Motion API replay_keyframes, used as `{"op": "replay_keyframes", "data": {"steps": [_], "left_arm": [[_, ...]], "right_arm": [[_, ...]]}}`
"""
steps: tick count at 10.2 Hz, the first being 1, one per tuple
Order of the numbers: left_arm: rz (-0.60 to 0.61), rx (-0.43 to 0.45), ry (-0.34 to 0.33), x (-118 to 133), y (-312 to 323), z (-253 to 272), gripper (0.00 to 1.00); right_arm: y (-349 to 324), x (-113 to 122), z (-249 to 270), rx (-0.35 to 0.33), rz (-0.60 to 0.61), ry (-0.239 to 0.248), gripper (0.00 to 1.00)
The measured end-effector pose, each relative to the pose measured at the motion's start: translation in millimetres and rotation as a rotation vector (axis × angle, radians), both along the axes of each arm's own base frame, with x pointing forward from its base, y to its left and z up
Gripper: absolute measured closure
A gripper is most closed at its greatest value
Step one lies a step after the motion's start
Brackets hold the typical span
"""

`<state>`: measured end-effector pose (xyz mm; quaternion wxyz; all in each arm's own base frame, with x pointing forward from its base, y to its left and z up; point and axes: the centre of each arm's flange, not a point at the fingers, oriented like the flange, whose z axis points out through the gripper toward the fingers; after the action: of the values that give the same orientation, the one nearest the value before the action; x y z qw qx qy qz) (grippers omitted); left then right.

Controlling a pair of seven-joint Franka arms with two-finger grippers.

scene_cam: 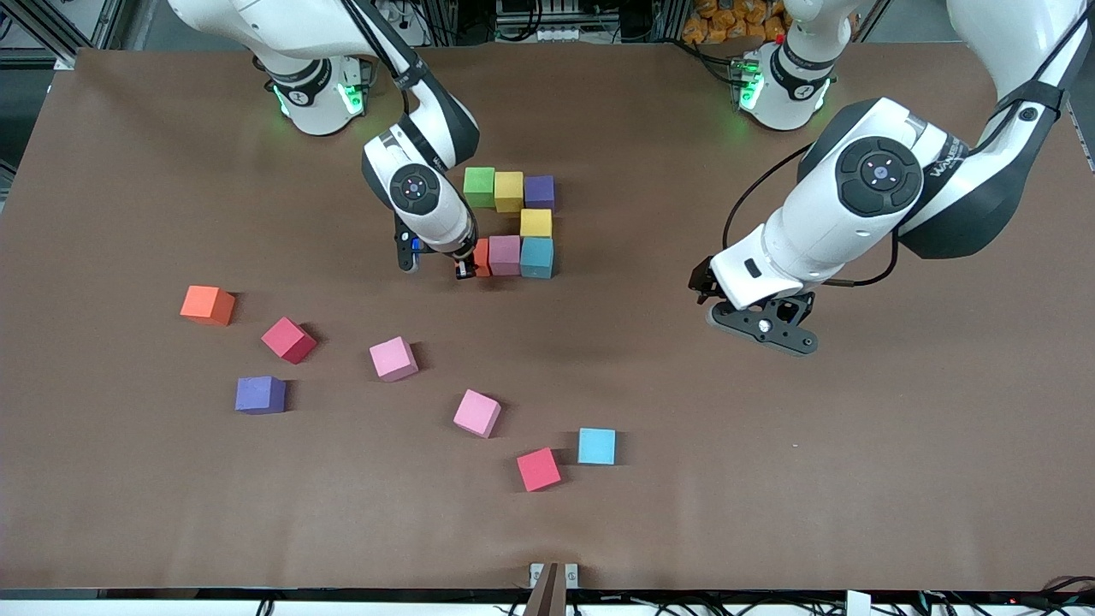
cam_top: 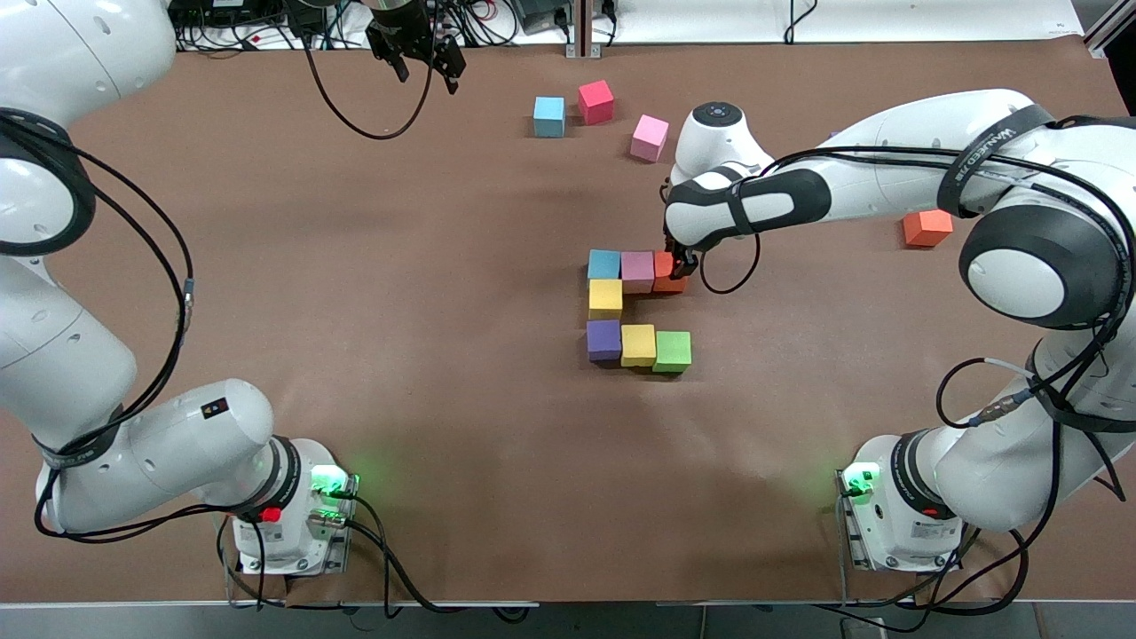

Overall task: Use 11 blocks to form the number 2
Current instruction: 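Lower the orange cube onto the table and open the right gripper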

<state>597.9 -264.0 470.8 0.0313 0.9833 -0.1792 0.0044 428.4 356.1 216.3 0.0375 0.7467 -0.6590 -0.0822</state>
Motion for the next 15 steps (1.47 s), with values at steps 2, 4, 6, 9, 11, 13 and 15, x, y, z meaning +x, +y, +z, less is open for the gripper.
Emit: {"op": "replay_keyframes", "data": {"steps": [2, 4, 6, 9, 11, 13, 15], "left_arm": [[0.000, 0.000, 0.000, 0.0, 0.1, 0.0, 0.00], [0.001, 0.001, 0.001, 0.2, 0.7, -0.1, 0.00], [0.001, 0.001, 0.001, 0.2, 0.7, -0.1, 0.00], [0.001, 0.001, 0.001, 0.2, 0.7, -0.1, 0.00], [0.001, 0.001, 0.001, 0.3, 0.8, -0.2, 0.00], [0.001, 0.001, 0.001, 0.3, 0.8, -0.3, 0.00], [0.001, 0.001, 0.001, 0.2, 0.6, -0.4, 0.00]], "right_arm": [[0.5, -0.4, 0.0, 0.000, 0.001, 0.000, 0.48], [0.4, -0.9, -0.3, -0.003, 0.005, 0.002, 0.38], [0.4, -1.6, -0.7, -0.006, 0.007, 0.005, 0.11], [1.1, -2.1, -0.7, -0.006, 0.009, 0.005, 0.00], [1.6, -1.6, 0.2, -0.009, 0.014, 0.005, 0.00], [4.6, 4.2, 11.1, -0.051, 0.059, 0.020, 0.00], [8.6, 22.4, 39.1, -0.105, 0.104, 0.021, 0.00]]}}
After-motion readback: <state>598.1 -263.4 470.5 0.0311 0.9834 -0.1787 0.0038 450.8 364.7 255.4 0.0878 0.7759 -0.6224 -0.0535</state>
